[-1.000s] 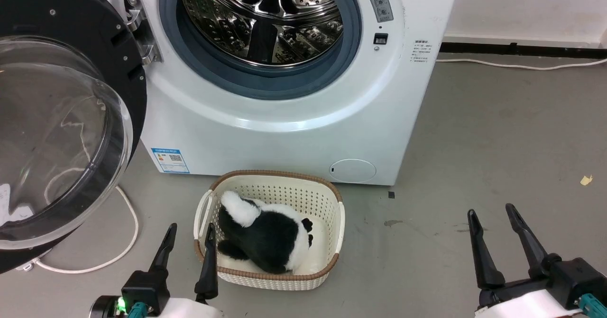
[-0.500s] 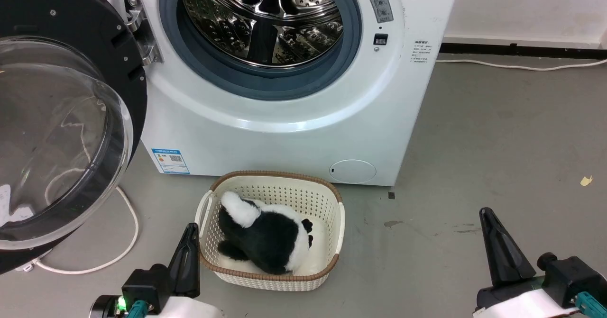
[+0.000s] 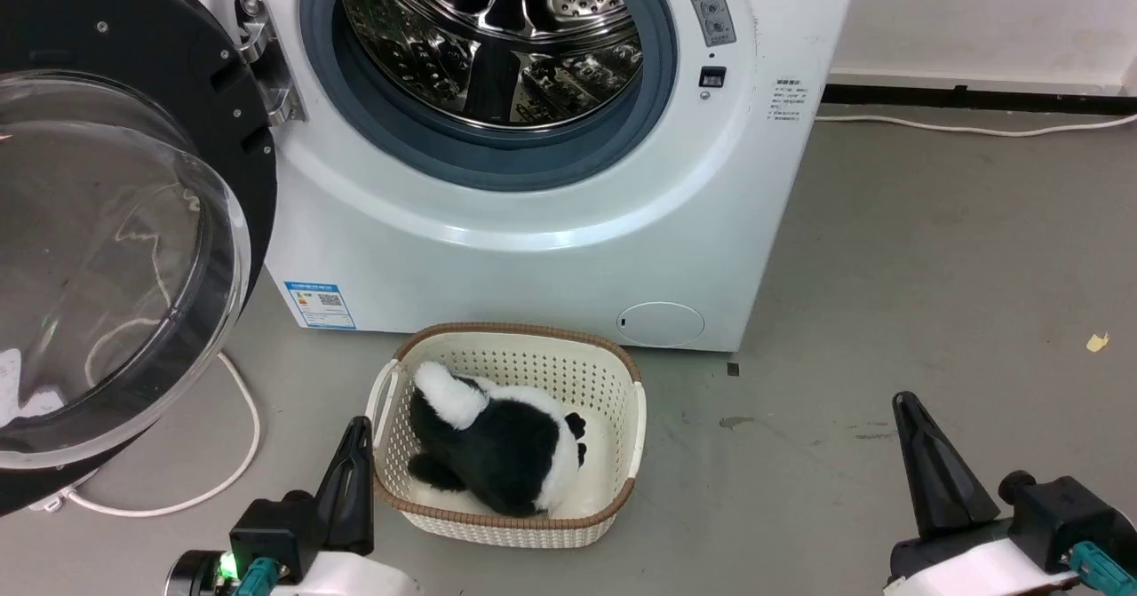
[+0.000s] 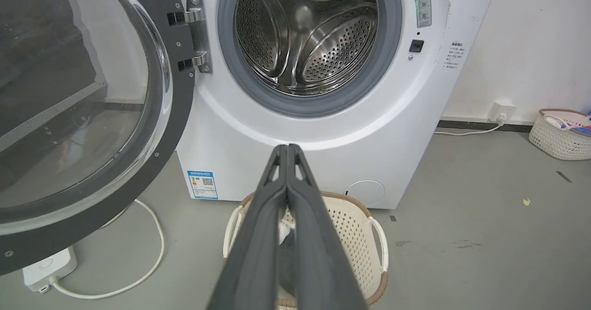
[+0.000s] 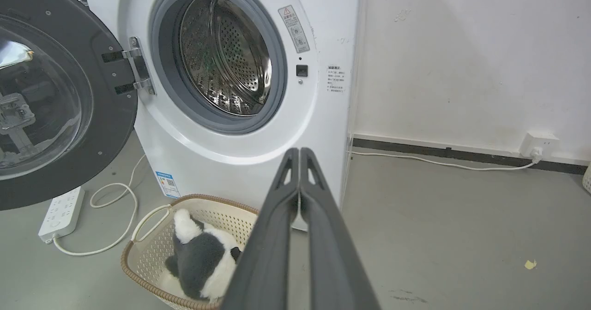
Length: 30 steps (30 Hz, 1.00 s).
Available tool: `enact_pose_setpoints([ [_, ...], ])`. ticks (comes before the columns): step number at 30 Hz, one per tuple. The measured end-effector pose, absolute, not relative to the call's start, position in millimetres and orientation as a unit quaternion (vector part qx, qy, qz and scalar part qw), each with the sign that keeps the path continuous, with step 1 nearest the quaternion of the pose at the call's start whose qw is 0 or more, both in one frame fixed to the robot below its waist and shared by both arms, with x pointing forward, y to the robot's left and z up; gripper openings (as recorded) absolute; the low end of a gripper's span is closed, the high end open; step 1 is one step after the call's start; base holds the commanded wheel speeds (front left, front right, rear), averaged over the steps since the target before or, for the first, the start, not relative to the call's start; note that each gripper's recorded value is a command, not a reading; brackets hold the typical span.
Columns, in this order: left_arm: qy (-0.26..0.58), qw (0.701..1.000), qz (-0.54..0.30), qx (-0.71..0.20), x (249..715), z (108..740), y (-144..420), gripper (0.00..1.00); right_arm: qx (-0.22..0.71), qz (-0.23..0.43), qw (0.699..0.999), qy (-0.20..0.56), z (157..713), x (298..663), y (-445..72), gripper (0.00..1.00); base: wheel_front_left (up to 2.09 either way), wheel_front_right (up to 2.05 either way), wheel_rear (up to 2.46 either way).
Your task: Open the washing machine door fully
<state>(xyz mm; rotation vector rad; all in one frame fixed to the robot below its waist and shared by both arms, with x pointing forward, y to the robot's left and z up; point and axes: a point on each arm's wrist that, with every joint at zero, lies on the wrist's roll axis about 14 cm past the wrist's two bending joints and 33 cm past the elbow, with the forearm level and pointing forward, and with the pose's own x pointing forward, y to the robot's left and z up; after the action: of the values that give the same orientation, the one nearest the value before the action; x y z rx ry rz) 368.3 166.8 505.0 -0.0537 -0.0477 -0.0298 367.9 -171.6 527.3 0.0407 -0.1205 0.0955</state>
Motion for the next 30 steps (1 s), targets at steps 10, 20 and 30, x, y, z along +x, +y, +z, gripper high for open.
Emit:
enact_pose_setpoints([
  [10, -0.020, 0.999, -0.014, -0.021, 368.4, 505.9, 168.1, 0.00, 0.016, 0.050, 0.997, -0.054, 526.4, 367.8, -170.4, 0.00, 0.00, 0.00, 0.00],
  [20, -0.016, 1.000, -0.011, -0.014, 368.8, 508.9, 170.7, 0.00, 0.010, 0.052, 0.998, -0.041, 524.3, 367.6, -169.0, 0.00, 0.00, 0.00, 0.00],
  [30, -0.012, 1.000, -0.012, -0.007, 368.8, 509.5, 171.0, 0.00, 0.009, 0.053, 0.998, -0.034, 523.2, 367.5, -168.4, 0.00, 0.00, 0.00, 0.00],
])
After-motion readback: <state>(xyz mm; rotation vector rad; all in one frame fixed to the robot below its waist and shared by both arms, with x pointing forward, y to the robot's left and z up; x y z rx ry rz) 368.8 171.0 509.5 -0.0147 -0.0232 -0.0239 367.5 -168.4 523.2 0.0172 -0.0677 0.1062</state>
